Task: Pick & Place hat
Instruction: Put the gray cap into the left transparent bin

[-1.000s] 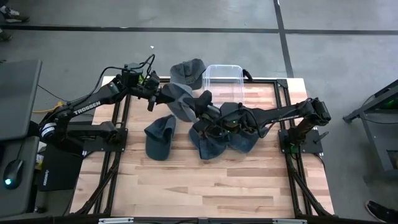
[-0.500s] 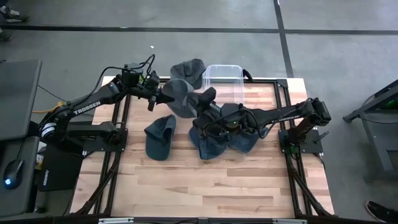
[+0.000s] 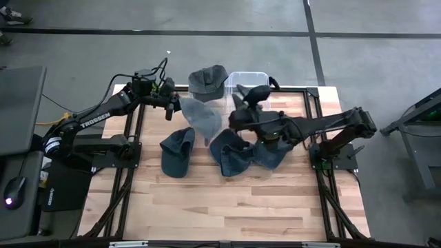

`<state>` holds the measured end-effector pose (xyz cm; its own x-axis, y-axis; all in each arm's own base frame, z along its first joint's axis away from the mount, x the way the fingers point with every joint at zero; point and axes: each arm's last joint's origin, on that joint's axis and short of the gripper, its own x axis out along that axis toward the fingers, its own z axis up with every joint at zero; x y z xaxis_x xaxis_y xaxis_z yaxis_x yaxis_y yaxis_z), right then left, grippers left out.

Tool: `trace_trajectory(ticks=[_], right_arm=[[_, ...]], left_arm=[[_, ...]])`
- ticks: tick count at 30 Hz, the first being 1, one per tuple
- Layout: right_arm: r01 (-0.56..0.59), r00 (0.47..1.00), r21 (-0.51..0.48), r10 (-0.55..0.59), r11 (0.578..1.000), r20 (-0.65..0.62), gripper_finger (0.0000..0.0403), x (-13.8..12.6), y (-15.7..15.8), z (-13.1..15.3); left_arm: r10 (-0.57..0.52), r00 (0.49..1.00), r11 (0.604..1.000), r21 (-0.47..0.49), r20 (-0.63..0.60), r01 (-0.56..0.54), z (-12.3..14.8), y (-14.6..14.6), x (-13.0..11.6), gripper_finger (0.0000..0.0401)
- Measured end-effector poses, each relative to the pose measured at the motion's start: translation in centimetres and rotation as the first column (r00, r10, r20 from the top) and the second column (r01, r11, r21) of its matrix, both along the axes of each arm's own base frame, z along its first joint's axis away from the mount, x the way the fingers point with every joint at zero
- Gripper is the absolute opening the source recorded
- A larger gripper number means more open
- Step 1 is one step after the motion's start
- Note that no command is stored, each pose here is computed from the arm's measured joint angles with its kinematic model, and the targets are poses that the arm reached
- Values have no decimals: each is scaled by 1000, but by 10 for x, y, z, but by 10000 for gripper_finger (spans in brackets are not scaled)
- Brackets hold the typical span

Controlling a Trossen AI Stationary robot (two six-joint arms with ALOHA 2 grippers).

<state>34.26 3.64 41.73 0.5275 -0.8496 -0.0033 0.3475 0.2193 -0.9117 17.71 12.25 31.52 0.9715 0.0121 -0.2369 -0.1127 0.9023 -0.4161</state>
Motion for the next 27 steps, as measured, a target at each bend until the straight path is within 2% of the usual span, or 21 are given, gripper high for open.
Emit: trace_trajectory(ticks=[3,6,8,10,14,18,22,27], right_arm=[[-19,998,93,13,996,67,197,-15,-3,2],[-85,991,224,59,971,123,196,-28,-7,-1],[-135,984,335,87,933,154,195,-35,-11,-6],[-167,981,453,105,876,160,195,-40,-16,-14],[-144,989,612,92,778,115,197,-40,-26,-32],[-132,991,634,117,762,66,197,-28,-39,-43],[-225,970,632,229,742,77,197,-5,-50,-52],[-315,943,557,322,769,88,197,10,-52,-50]], left_arm=[[40,999,999,-9,27,-39,5,0,-1,1],[75,996,997,6,40,-76,10,0,-3,1],[105,994,994,-1,42,-105,13,0,-3,1],[146,988,989,-3,45,-146,16,1,-3,1],[244,969,970,-26,48,-243,20,4,-4,1],[302,952,952,-64,55,-299,21,6,-3,1],[315,945,948,-66,84,-311,25,7,-3,1],[325,942,945,-70,84,-320,25,7,-3,1]])
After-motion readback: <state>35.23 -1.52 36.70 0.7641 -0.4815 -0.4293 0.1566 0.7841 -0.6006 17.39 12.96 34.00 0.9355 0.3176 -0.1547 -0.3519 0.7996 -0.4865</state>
